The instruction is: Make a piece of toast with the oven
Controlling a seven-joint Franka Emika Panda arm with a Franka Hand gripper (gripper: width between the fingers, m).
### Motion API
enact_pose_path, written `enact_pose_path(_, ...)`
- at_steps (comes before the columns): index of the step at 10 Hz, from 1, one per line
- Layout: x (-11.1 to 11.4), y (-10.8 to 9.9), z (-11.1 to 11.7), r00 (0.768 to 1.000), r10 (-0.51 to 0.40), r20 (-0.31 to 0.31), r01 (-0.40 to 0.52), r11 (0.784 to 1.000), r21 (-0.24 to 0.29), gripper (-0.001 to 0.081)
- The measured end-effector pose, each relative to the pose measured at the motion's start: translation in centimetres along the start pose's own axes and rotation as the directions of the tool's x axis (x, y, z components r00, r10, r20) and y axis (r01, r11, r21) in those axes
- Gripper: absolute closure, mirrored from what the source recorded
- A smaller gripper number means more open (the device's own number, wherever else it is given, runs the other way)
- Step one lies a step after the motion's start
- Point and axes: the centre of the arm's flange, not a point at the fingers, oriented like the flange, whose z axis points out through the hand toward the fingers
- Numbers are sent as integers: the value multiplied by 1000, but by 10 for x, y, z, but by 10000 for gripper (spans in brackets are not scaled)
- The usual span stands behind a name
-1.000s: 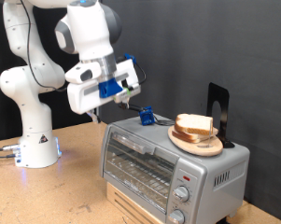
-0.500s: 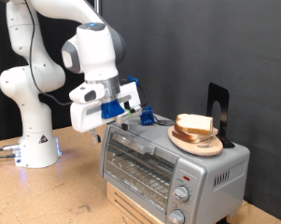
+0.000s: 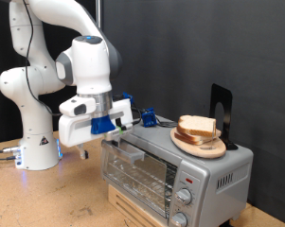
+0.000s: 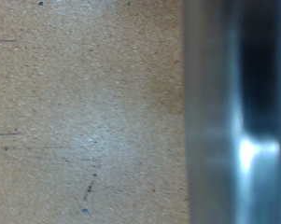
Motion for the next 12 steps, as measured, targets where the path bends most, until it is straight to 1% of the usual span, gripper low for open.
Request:
enact_pose_path(2, 8, 7, 9, 1000, 13, -1, -13, 1000, -11, -3)
enact_pose_path(6, 14, 14, 13, 1000, -7, -11, 7, 1000, -6, -3)
enact_pose_path(9, 18, 22, 12, 999, -32, -32, 33, 999, 23, -3)
enact_pose_path(12, 20, 28, 9, 999, -31, -30, 33, 998, 45, -3)
